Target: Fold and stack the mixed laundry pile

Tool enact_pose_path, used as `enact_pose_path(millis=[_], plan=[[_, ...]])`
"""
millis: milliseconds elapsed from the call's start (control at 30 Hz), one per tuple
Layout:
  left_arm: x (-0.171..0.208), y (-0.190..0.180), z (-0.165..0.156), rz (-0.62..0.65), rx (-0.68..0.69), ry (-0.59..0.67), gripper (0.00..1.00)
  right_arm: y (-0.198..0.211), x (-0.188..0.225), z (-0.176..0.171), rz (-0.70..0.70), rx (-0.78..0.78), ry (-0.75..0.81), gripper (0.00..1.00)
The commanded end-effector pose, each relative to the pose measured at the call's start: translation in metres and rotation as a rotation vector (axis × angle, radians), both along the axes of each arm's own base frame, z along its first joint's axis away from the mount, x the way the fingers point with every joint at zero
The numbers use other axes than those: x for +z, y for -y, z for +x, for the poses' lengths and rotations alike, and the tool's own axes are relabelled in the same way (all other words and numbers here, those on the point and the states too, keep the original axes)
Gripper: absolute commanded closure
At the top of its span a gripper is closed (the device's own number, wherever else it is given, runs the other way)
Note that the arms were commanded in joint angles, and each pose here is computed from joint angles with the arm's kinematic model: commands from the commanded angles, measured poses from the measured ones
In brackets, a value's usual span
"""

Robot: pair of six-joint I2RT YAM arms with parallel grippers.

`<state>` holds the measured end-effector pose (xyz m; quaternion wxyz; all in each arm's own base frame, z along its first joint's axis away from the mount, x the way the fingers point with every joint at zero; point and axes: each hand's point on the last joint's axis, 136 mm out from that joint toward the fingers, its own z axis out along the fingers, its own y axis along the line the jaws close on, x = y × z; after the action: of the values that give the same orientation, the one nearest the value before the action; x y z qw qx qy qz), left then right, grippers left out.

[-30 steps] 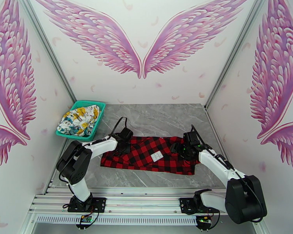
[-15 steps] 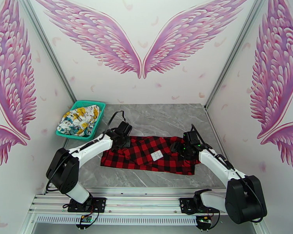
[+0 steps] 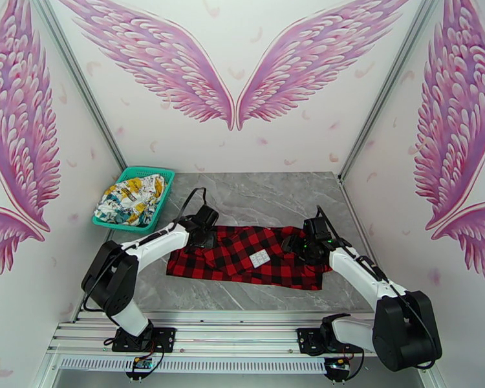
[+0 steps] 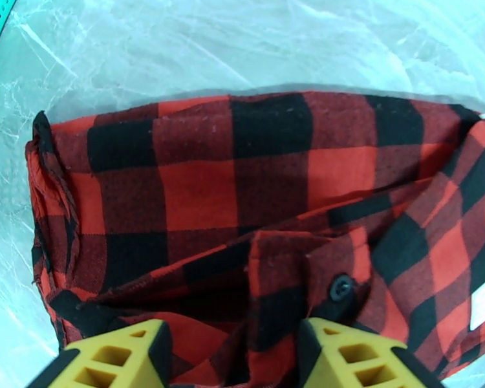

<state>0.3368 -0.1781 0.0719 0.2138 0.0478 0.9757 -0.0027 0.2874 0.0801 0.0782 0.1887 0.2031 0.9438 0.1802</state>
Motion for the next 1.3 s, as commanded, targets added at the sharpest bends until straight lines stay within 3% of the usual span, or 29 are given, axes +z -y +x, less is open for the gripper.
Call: enact_pose_path(millis=[0, 67, 200, 400, 600, 800, 1033, 1167, 1267], plan=[[0.007, -0.016, -0.002, 0.038, 0.020, 0.004, 0.40, 0.000, 0.008, 0.005, 0.007, 0.011, 0.028, 0.30], [0.012, -0.027, -0.009, 0.029, 0.037, 0.008, 0.38, 0.001, 0.009, 0.004, 0.003, 0.010, 0.030, 0.29], [0.015, -0.031, -0.020, -0.107, 0.027, 0.002, 0.35, 0.000, 0.007, 0.005, 0.004, 0.013, 0.029, 0.29], [-0.001, -0.058, -0.027, -0.116, 0.111, -0.027, 0.36, -0.002, 0.005, 0.006, 0.015, 0.019, 0.019, 0.29], [-0.021, -0.079, -0.042, -0.138, 0.189, -0.054, 0.50, 0.001, 0.005, 0.006, 0.003, 0.017, 0.023, 0.29], [-0.029, -0.065, -0.022, -0.200, 0.194, -0.042, 0.47, -0.003, 0.004, 0.009, 0.023, 0.025, 0.016, 0.29], [-0.028, -0.055, -0.006, -0.221, 0.181, -0.036, 0.59, -0.001, 0.002, 0.006, 0.010, 0.025, 0.012, 0.29], [-0.027, -0.058, -0.007, -0.204, 0.195, -0.032, 0.84, -0.002, 0.000, 0.005, 0.014, 0.028, 0.005, 0.29], [-0.018, -0.063, -0.013, -0.179, 0.195, -0.027, 0.95, -0.002, 0.001, 0.006, 0.011, 0.031, 0.006, 0.29]])
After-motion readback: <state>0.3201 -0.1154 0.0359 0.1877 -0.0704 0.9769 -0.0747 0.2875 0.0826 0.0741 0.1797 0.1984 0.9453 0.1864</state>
